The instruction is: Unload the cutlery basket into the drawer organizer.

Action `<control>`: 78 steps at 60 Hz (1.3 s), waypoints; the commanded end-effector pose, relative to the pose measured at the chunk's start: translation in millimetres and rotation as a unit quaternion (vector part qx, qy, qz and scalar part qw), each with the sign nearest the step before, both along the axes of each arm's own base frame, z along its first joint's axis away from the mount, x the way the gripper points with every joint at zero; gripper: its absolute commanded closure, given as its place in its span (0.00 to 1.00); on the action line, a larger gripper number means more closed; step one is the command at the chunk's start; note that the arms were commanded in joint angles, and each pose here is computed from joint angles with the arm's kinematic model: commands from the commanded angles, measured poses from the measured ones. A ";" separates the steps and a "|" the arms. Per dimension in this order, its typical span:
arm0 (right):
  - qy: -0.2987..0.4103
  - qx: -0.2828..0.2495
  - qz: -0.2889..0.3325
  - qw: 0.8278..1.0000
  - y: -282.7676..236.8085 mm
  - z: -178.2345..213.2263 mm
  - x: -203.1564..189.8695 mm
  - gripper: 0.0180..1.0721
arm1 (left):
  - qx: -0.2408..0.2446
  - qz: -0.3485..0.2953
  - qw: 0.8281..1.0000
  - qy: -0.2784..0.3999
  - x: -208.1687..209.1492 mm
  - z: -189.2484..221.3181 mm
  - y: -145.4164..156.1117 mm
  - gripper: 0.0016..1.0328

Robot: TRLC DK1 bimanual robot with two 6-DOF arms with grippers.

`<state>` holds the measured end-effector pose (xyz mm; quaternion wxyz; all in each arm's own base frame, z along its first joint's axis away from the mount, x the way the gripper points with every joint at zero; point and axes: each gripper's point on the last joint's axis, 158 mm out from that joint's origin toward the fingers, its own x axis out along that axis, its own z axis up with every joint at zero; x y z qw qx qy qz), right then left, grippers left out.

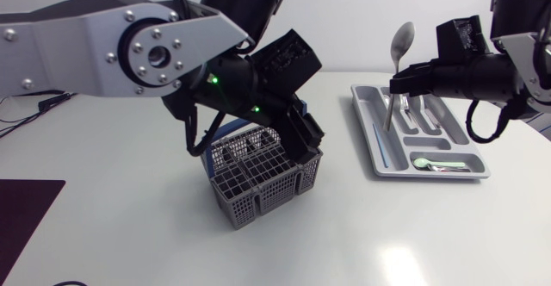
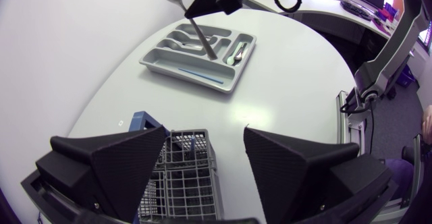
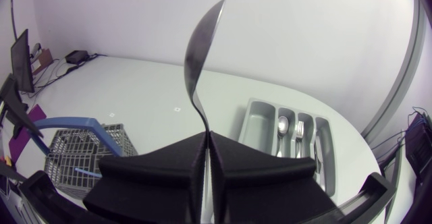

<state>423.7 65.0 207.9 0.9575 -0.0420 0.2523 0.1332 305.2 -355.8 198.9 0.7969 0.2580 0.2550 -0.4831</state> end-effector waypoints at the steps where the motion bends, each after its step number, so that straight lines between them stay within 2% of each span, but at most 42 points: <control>1: 0.010 -0.014 -0.018 1.000 -5.9 -1.4 17.9 0.94 | -0.004 0.008 1.000 -0.005 -5.1 3.7 6.4 0.11; 17: 0.044 -0.065 -0.092 0.993 -37.9 -28.4 56.2 0.94 | -0.001 0.028 0.999 -0.016 -1.2 6.2 24.5 0.11; 36: 0.094 -0.136 -0.179 0.970 -78.6 -68.9 100.7 0.95 | 0.002 0.051 0.998 -0.023 3.6 5.4 44.3 0.11; 65: 0.146 -0.190 -0.242 0.940 -118.9 -107.6 148.1 0.95 | 0.001 0.058 0.998 -0.031 -2.4 7.2 63.1 0.11; 78: 0.172 -0.193 -0.263 0.930 -142.9 -131.9 161.2 0.95 | 0.001 0.058 0.998 -0.034 -4.3 8.4 66.5 0.11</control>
